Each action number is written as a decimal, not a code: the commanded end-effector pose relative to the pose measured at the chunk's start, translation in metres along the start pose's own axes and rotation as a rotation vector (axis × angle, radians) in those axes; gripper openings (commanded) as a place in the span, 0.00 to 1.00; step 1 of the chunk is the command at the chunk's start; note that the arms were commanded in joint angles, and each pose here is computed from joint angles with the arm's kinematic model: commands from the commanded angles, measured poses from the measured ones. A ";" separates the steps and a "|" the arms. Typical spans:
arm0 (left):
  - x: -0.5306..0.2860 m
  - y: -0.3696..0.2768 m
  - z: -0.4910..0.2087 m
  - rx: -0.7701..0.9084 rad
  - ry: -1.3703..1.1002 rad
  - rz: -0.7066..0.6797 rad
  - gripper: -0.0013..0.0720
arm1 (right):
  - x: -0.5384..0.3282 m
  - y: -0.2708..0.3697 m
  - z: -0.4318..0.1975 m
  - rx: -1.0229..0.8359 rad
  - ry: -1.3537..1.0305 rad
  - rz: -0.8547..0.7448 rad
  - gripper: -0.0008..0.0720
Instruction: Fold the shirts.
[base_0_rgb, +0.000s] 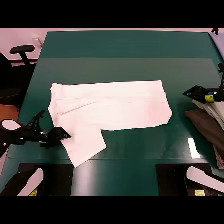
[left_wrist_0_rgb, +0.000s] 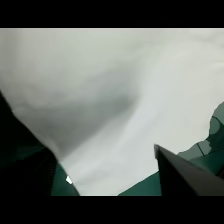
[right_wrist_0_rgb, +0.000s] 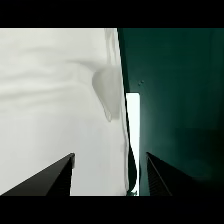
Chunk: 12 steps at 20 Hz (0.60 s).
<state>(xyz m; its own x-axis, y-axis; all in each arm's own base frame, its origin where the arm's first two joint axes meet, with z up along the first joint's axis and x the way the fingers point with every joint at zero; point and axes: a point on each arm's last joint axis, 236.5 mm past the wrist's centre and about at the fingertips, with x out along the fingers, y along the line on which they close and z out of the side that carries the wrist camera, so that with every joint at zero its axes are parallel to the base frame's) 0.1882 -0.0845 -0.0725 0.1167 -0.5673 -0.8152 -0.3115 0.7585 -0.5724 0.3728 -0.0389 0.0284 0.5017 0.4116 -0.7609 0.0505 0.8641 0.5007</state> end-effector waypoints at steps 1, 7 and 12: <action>0.005 -0.014 0.010 -0.025 -0.049 -0.039 0.94 | -0.001 0.000 0.002 0.003 -0.005 -0.001 0.70; 0.001 -0.038 0.028 0.013 -0.124 -0.139 0.05 | 0.009 -0.002 -0.017 0.078 0.075 0.029 0.70; -0.011 -0.060 0.041 0.058 -0.172 -0.210 0.05 | 0.047 -0.012 -0.100 0.269 0.315 0.088 0.70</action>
<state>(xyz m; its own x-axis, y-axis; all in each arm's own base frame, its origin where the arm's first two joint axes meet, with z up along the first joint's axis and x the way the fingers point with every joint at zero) 0.2321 -0.1074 -0.0469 0.2905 -0.6377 -0.7134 -0.2558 0.6667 -0.7001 0.3360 -0.0170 -0.0275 0.3247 0.5260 -0.7861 0.1897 0.7780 0.5990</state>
